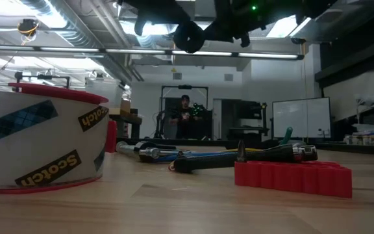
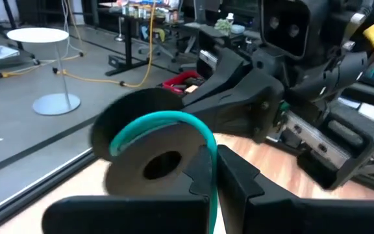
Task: Coil cords
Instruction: Coil the green wire around the spool
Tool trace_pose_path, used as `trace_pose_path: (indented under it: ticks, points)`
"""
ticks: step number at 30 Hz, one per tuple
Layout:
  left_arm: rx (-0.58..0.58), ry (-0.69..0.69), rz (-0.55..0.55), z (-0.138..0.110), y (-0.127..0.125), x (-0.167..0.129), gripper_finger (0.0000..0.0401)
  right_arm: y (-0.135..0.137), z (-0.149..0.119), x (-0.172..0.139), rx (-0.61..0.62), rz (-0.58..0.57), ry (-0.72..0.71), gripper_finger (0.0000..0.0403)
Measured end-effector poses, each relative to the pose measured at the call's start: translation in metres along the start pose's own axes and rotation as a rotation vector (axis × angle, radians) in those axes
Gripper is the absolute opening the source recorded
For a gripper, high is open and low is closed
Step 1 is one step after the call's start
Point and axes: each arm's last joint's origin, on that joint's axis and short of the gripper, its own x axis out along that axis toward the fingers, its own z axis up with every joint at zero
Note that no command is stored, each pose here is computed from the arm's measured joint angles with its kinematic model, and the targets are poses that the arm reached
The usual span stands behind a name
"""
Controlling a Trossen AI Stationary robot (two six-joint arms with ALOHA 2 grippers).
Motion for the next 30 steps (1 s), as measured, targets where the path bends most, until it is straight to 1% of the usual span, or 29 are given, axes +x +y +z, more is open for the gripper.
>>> trace_pose_path:
  ticks: [3, 9, 14, 21, 27, 30]
  points:
    - [-0.003, -0.004, -0.019, -0.005, -0.004, 0.007, 0.0000, 0.001, 0.003, 0.004, 0.003, -0.021, -0.007, 0.0003]
    - [0.008, 0.018, -0.018, -0.017, -0.009, 0.018, 0.0000, 0.002, 0.019, 0.007, 0.014, -0.019, -0.048, 0.0003]
    - [0.076, 0.026, -0.002, -0.020, -0.011, 0.017, 0.0000, 0.003, 0.029, 0.007, -0.018, -0.017, -0.068, 0.0003]
    - [0.221, 0.072, 0.112, -0.028, -0.015, 0.010, 0.0000, 0.003, 0.035, 0.004, -0.042, 0.040, -0.025, 0.0003]
    - [0.336, 0.052, 0.238, -0.030, -0.021, 0.003, 0.0000, 0.002, 0.037, 0.002, -0.043, 0.050, -0.009, 0.0003]
    - [0.370, 0.014, 0.238, -0.027, -0.026, 0.001, 0.0000, 0.002, 0.040, 0.001, -0.034, 0.050, -0.025, 0.0003]
